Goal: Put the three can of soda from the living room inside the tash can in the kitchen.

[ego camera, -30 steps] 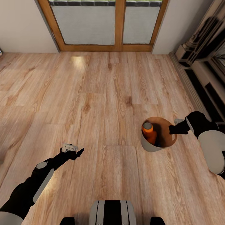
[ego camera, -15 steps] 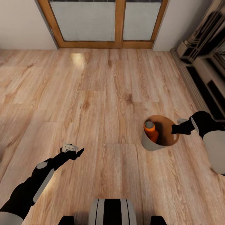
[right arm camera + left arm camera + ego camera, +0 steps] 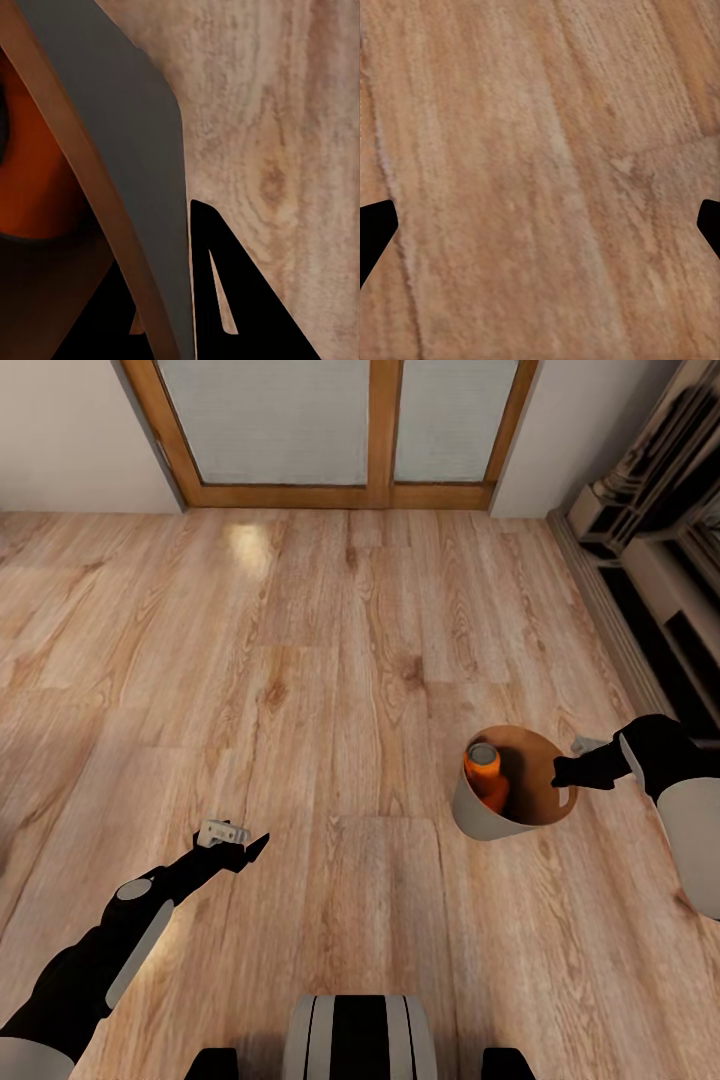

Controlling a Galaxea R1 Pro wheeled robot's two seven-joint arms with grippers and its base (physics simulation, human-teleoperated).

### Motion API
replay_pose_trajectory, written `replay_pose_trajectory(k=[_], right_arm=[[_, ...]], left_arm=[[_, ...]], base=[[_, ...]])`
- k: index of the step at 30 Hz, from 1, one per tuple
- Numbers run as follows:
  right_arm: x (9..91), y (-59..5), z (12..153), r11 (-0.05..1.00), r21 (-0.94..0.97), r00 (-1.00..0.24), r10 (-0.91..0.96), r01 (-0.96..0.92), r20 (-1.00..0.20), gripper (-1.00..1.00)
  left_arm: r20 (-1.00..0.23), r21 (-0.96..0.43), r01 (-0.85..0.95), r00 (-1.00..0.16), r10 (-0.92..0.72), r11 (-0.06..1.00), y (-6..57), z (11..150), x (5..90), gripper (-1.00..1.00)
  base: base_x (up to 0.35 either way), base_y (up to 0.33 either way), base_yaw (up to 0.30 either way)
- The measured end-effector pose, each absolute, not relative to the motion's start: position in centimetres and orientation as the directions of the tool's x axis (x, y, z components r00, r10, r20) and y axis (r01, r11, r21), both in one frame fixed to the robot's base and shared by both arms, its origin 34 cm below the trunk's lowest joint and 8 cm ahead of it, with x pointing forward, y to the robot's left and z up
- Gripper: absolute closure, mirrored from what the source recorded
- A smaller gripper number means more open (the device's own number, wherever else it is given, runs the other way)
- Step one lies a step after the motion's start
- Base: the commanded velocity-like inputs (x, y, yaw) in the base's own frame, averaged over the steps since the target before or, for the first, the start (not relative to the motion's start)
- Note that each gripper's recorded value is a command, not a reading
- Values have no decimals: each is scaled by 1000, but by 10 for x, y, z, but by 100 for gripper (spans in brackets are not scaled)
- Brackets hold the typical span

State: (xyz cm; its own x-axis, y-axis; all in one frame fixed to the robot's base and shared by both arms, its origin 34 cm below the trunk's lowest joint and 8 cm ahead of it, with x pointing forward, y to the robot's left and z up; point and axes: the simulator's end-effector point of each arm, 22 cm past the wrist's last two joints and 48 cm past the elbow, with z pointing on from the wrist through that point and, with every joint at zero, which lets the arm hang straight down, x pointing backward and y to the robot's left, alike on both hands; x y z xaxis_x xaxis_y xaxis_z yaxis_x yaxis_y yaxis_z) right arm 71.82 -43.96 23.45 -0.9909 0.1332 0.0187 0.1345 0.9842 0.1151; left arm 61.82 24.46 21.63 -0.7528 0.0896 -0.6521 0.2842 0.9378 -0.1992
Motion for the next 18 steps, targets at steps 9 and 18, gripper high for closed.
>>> replay_pose_trajectory(k=[9, 18], right_arm=[[714, -430, 219, 999, 20, -998, 45, 46, 42, -100], [714, -429, 219, 999, 18, -998, 41, 42, 42, -100]], left_arm=[[-653, -200, 284, -752, 88, 938, 245, 216, 618, -100], [-652, -200, 284, -753, 89, 938, 244, 216, 618, -100]], base=[[0, 0, 0], [0, 0, 0]])
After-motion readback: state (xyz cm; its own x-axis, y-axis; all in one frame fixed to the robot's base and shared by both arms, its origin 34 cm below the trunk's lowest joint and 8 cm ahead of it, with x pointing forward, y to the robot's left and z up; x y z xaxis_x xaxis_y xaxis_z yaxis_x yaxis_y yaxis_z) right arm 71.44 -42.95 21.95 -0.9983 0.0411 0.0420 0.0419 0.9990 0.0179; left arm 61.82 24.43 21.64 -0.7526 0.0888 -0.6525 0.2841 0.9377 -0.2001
